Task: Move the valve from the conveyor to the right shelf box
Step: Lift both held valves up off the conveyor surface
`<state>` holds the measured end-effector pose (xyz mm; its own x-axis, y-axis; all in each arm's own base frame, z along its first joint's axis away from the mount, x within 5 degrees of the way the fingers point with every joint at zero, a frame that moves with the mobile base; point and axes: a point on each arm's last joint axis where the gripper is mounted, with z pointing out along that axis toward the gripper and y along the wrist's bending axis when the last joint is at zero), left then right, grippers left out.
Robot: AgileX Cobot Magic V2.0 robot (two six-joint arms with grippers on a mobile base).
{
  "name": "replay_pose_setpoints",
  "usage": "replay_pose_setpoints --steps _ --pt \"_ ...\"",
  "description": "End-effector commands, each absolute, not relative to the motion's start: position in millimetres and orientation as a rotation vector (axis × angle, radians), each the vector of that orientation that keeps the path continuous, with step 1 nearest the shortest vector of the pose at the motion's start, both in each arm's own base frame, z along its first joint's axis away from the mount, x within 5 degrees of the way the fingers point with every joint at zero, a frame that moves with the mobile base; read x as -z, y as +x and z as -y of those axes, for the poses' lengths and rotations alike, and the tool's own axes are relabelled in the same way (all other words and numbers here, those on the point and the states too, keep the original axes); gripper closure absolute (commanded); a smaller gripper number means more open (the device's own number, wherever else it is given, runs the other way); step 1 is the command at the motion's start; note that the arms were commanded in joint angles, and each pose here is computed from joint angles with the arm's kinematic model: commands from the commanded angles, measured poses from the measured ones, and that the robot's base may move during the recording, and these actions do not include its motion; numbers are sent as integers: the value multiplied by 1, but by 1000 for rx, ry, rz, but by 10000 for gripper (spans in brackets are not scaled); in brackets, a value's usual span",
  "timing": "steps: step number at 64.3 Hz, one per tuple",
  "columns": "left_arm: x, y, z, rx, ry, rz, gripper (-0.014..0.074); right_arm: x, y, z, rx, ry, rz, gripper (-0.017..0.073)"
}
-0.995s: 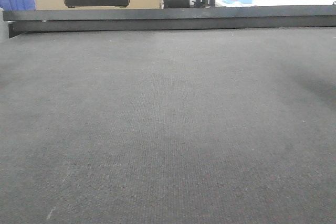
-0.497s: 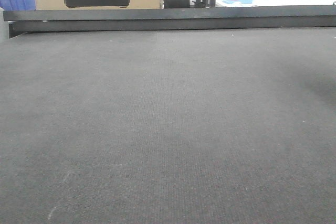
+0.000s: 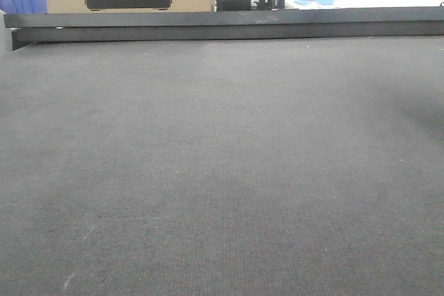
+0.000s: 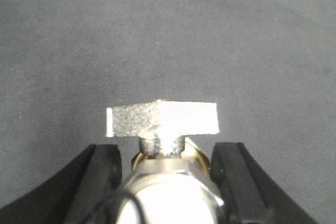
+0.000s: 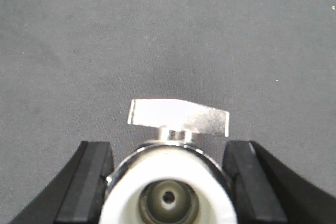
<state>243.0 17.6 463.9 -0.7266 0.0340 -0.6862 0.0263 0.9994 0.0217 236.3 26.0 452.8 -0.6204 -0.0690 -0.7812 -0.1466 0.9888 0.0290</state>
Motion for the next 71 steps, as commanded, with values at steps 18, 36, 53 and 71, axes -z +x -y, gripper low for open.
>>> replay_pose_setpoints --steps 18,36,53,71 --pt "-474 240 -15 -3 36 -2317 704 -466 233 -25 -109 -137 -2147 711" --pt "-477 243 -16 -8 33 -2269 704 -466 233 -25 -109 -137 -2147 711" --pt "-486 249 -17 -22 25 -2150 704 -466 233 -25 -109 -137 -2147 711" --pt "-498 256 -18 -39 16 -1998 704 -466 233 -25 -109 -137 -2146 711"
